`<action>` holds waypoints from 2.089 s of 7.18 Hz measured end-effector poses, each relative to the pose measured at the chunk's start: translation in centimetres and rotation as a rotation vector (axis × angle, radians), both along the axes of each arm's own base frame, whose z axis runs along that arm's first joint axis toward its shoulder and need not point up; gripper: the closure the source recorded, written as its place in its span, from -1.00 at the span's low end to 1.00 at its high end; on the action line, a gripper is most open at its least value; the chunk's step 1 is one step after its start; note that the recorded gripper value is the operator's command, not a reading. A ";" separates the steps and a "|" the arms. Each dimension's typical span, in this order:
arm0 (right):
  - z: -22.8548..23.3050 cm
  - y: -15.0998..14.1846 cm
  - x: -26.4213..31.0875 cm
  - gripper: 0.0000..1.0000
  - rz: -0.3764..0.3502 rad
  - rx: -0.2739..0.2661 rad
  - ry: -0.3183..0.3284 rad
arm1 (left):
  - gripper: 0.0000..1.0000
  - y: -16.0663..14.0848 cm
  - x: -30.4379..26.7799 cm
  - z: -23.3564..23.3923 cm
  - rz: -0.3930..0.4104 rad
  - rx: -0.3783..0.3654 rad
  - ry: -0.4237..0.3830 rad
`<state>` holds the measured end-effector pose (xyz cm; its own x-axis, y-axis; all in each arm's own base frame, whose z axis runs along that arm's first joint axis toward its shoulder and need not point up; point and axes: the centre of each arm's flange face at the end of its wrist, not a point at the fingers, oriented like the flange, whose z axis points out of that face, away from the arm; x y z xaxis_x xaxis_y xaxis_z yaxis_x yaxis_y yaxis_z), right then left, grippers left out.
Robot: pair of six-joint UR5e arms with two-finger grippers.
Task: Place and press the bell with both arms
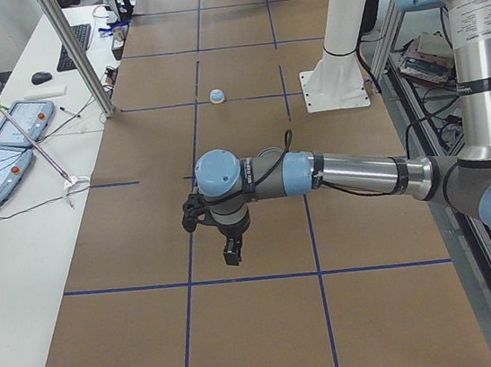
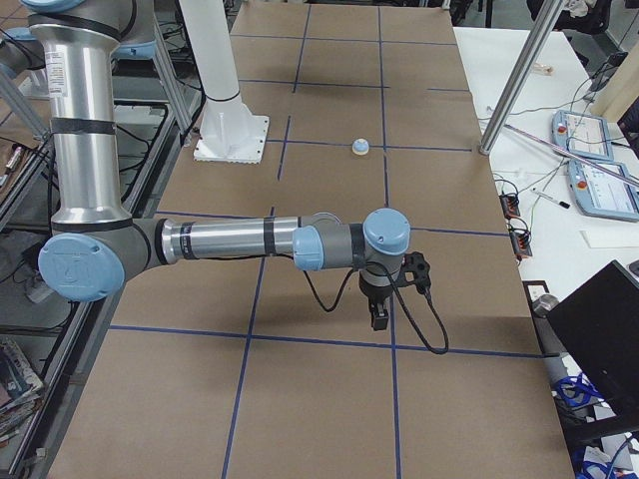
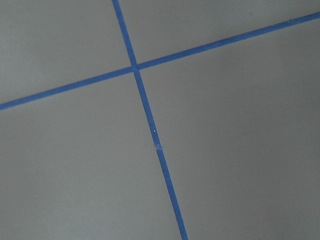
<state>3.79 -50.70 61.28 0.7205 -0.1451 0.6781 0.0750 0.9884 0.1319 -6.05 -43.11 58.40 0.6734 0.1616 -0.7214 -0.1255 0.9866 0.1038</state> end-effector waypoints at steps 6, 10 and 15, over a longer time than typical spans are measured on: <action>0.5 0.2 -0.8 -1.00 -0.015 -0.012 -0.003 | -1.00 0.8 0.0 3.8 -0.073 -0.167 -0.005; 0.3 0.2 -1.0 -1.00 -0.011 -0.020 -0.027 | -1.00 1.0 0.0 4.2 -0.074 -0.142 -0.007; 0.5 0.9 -1.2 -1.00 -0.012 -0.036 -0.057 | -1.00 0.8 0.0 4.3 -0.073 -0.139 -0.009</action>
